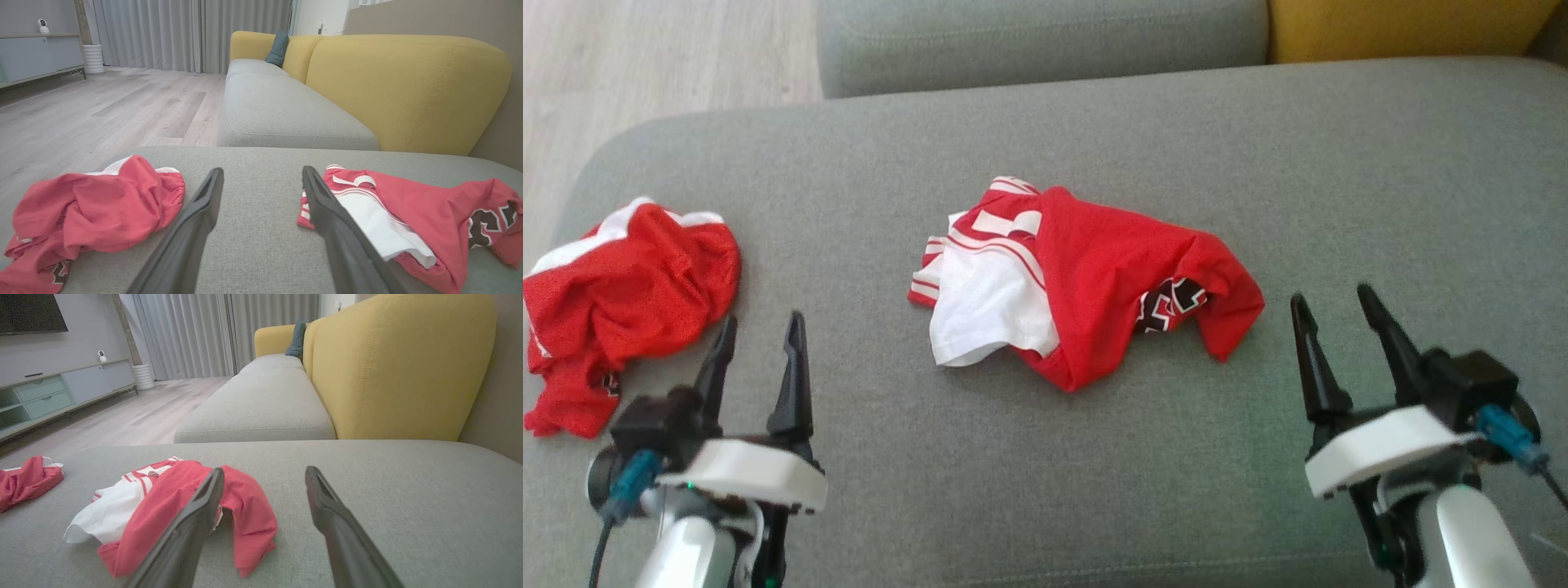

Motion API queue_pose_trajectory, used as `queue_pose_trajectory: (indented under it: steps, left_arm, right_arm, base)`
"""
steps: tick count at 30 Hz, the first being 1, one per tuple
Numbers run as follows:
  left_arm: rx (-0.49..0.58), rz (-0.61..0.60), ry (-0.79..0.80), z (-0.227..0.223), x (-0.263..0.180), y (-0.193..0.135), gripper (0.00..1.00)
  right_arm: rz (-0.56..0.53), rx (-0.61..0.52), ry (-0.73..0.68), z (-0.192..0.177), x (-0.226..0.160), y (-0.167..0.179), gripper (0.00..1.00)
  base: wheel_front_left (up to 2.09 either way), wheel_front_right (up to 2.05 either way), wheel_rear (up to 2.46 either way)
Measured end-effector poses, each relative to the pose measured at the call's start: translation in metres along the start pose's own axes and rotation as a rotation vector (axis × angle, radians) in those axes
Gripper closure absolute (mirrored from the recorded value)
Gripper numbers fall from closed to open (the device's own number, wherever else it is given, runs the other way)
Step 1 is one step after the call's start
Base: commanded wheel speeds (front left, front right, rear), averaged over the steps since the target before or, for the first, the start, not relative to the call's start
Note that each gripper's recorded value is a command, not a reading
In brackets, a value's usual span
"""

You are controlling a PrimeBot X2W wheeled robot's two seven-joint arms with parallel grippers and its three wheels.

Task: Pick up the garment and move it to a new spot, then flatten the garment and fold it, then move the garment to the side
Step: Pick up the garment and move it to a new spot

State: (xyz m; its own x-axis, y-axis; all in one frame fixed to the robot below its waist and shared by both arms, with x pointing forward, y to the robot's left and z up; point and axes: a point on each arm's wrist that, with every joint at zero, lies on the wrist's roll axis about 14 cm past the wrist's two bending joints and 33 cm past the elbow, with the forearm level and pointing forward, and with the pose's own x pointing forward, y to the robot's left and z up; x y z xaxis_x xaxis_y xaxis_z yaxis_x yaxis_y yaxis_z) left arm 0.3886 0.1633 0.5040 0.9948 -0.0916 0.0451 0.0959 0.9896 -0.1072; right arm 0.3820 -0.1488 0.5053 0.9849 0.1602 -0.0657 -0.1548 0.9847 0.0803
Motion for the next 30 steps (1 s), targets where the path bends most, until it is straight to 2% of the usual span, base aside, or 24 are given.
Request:
queue_pose_trajectory:
  steps: [8, 30]
  left_arm:
    - [0.003, 0.006, -0.002, 0.001, -0.016, 0.000, 0.00]
    - [0.013, -0.003, -0.001, 0.001, -0.022, -0.005, 0.00]
  right_arm:
    - [-0.012, -0.005, 0.022, -0.004, -0.015, -0.002, 0.00]
    - [-0.014, -0.007, 0.008, 0.003, -0.016, -0.002, 0.00]
  base:
    - [0.00, 0.00, 0.00]
    - [0.00, 0.00, 0.00]
